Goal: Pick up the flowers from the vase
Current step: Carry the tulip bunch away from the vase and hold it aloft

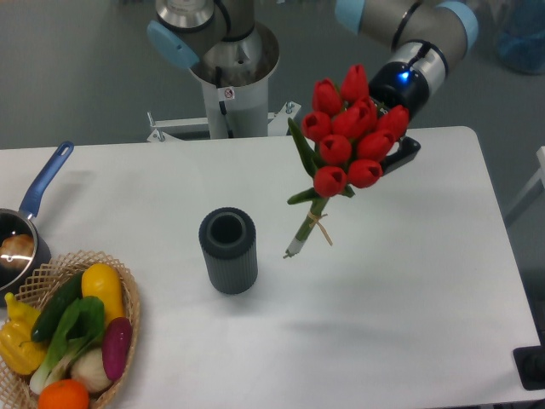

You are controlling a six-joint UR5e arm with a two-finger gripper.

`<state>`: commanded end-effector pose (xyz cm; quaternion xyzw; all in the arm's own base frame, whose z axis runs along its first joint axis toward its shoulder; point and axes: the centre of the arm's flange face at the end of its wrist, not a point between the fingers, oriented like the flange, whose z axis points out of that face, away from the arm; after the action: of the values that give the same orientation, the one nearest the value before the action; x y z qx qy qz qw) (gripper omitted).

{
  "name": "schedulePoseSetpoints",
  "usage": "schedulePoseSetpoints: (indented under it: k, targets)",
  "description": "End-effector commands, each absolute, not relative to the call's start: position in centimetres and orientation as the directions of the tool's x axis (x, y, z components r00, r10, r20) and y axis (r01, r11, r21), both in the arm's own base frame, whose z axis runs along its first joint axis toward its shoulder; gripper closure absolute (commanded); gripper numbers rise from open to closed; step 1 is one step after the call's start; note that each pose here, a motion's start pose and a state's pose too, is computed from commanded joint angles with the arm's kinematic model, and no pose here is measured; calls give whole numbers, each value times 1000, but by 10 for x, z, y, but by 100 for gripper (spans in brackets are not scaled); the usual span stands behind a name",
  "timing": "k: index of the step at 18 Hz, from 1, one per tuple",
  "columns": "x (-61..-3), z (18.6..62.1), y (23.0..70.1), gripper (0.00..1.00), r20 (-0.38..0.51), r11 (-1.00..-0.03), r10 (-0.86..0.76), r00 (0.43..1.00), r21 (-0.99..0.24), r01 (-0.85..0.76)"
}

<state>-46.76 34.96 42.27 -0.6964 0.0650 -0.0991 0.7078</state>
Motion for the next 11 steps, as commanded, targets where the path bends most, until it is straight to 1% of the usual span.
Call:
schedulePoseSetpoints:
  k: [4, 6, 11]
  targets:
    - [-474, 405, 353, 52, 40, -15, -232, 972, -999, 37]
    - [-475, 403, 352, 52, 31, -31, -229, 973, -999, 24]
    - [-480, 403, 344, 52, 35, -33, -213, 976, -999, 29]
